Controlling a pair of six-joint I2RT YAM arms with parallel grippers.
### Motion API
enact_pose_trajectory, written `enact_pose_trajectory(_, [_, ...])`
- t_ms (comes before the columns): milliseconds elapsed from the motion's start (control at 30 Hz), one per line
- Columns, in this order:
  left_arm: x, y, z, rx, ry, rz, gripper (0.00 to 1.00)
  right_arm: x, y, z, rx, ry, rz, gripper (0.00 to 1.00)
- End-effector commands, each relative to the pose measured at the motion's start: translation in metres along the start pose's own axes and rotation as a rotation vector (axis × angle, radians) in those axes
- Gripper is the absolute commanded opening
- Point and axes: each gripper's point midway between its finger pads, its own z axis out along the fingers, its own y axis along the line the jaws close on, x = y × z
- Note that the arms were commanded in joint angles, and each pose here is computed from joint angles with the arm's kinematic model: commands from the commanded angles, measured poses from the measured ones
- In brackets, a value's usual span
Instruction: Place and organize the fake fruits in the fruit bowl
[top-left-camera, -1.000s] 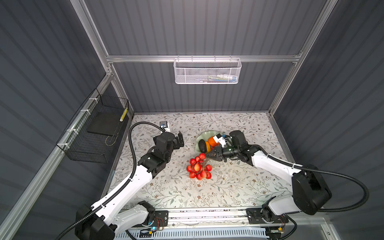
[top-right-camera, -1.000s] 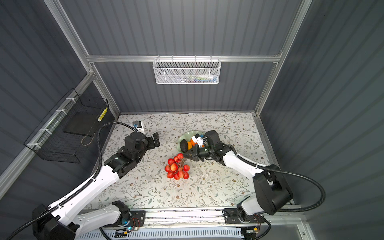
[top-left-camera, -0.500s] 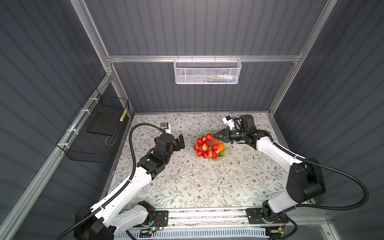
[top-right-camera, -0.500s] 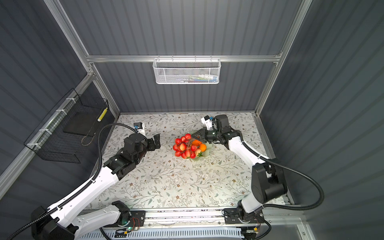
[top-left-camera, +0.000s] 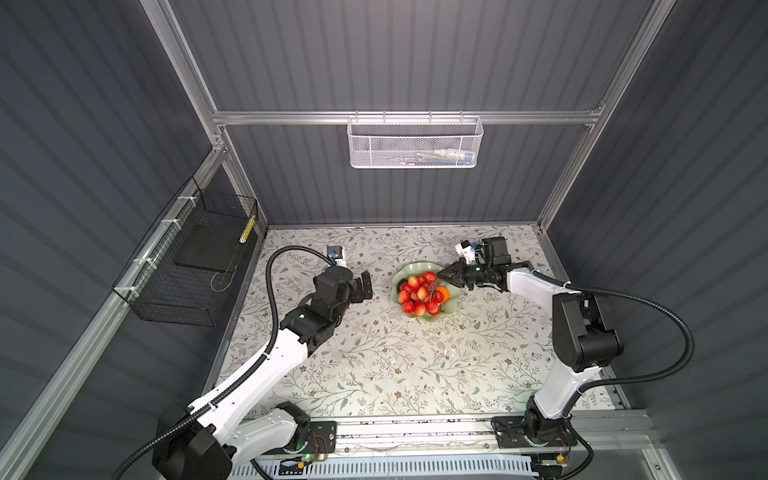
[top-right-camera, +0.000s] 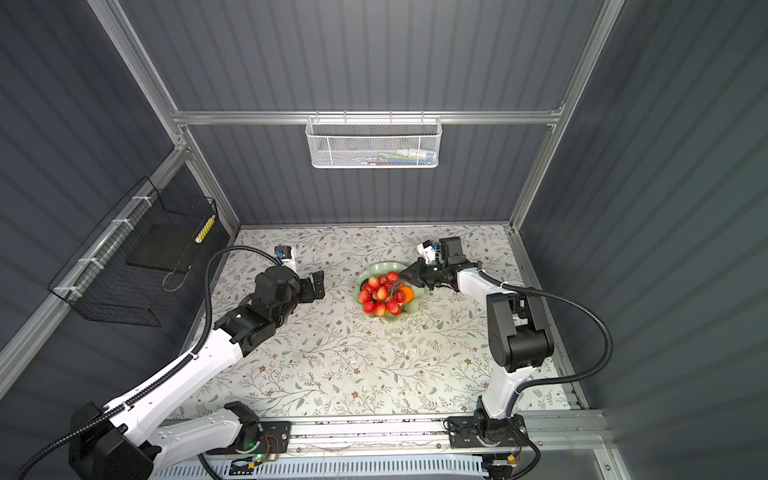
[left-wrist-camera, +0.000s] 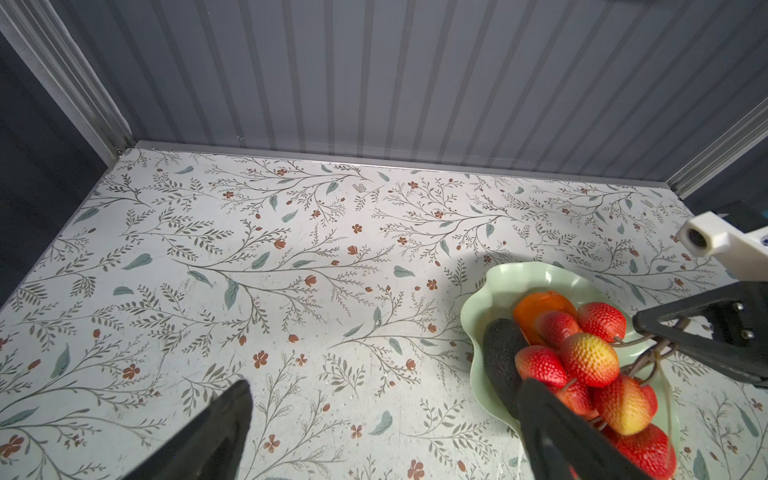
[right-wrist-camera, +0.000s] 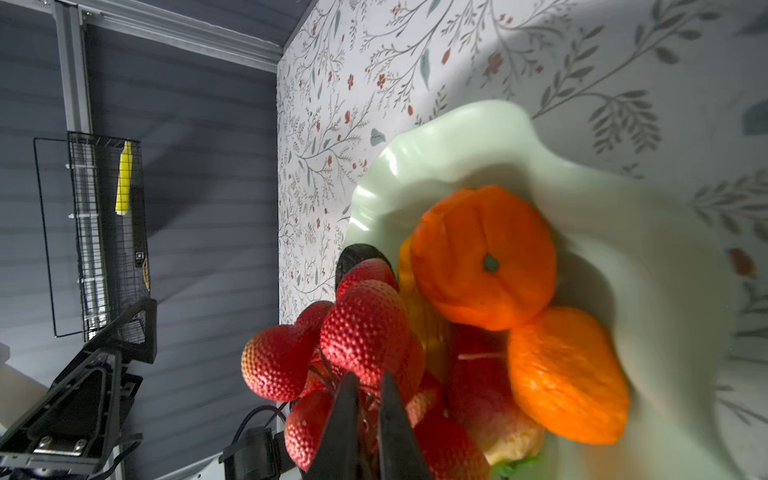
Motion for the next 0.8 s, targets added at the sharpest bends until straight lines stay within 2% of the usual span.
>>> enact_pose_trajectory(0, [-0.014, -0.002, -0.002, 0.011, -0.034, 0.001, 1.0, -0.013, -0.003, -0.001, -0.007, -0.038, -0.02, 0.03])
enact_pose_trajectory(67, [-0.013, -0.002, -0.001, 0.01, -0.03, 0.002, 1.0, -0.017, -0.006, -0.001, -0.006, -0.046, -0.012, 0.06])
enact_pose_trajectory(100, [-0.012, -0.002, -0.001, 0.01, -0.028, 0.005, 1.0, -0.018, -0.008, -0.001, -0.002, -0.049, -0.01, 0.12])
enact_pose_trajectory(167, [-0.013, -0.002, -0.001, 0.006, -0.029, 0.008, 1.0, -0.02, -0.009, -0.003, 0.005, -0.058, -0.005, 0.33])
enact_pose_trajectory(367, [-0.014, 0.005, -0.003, -0.024, -0.043, 0.02, 1.0, -0.032, -0.005, -0.028, 0.074, -0.139, -0.044, 0.63])
enact_pose_trajectory(533, [-0.015, 0.019, -0.003, -0.098, -0.089, 0.046, 1.0, -0.05, -0.009, -0.069, 0.23, -0.287, -0.087, 0.98])
enact_pose_trajectory(667, [0.0, 0.053, 0.011, -0.306, -0.158, 0.157, 1.0, -0.05, -0.01, -0.109, 0.374, -0.449, -0.214, 0.99])
enact_pose_trajectory(767, [0.013, 0.083, 0.021, -0.467, -0.191, 0.236, 1.0, -0.043, -0.014, -0.149, 0.483, -0.663, -0.391, 0.99])
